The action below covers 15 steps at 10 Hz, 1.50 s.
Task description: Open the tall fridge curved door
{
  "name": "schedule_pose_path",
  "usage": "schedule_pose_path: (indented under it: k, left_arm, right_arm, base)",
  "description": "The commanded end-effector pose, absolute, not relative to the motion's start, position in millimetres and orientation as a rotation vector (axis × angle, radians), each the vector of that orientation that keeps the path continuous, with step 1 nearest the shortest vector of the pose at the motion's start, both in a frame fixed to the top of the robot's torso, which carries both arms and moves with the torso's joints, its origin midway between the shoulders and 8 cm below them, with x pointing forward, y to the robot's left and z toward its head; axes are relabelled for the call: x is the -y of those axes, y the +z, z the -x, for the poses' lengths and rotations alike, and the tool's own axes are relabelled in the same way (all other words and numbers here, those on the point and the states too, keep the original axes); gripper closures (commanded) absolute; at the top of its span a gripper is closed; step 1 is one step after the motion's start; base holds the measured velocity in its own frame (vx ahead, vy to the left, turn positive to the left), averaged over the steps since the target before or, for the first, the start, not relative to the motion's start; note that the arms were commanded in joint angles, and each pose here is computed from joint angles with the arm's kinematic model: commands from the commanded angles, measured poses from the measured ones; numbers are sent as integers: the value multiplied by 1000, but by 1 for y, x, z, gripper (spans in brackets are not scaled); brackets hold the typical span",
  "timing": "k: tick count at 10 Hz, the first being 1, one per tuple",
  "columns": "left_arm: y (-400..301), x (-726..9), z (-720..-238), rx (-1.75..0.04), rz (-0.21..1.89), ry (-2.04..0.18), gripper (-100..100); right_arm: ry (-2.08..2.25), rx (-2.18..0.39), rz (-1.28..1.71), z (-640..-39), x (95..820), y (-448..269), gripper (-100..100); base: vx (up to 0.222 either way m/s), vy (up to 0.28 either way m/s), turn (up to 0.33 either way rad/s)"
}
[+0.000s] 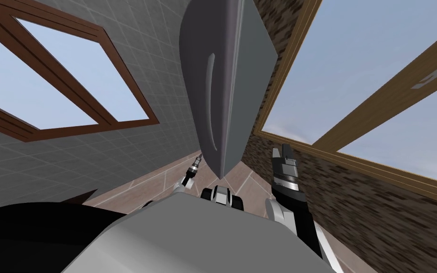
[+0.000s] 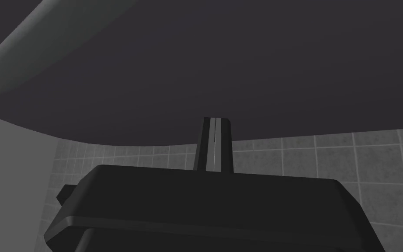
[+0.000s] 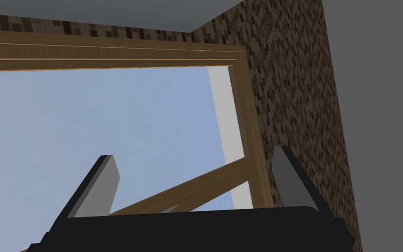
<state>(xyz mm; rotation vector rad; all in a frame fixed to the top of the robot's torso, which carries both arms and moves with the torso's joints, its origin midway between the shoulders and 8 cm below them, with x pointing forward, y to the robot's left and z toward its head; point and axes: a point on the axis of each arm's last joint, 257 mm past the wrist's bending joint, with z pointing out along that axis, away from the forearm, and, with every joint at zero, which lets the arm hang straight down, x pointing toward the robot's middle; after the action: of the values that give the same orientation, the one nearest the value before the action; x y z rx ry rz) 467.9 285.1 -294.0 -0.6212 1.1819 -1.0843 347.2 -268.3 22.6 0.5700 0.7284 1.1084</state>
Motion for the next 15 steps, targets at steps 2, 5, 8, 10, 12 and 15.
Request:
schedule_pose_path:
  k: [2,5,8,10,12,15]
  left_arm:
    - [-292,-275,-466,-1210,589,-1137,100]
    - [-291,-265,-465,-1238,559,-1185,100]
    - [-291,-261,-464,-1250,546,-1205,100]
    - [-290,-267,-468,-1236,563,-1176,-100]
    - [-289,-271,-472,-1224,573,-1155,-100]
    - [-288,-279,-478,-1204,597,-1114,-100]
  right_arm:
    - [1108,-728,-570,-347,268,23,0]
    - [1108,-728,-570,-347,268,23,0]
    - [1108,-728,-570,-347,268,23,0]
    - [1109,-728,-571,-347,268,23,0]
    - [1109,-728,-571,-347,268,23,0]
    - [1109,-728,-571,-347,268,23,0]
  base:
    - [-126,254,-53]
    - [-141,291,-69]
    - [-118,208,-53]
    - [62,-158,55]
    - [97,-197,34]
    - [100,-234,56]
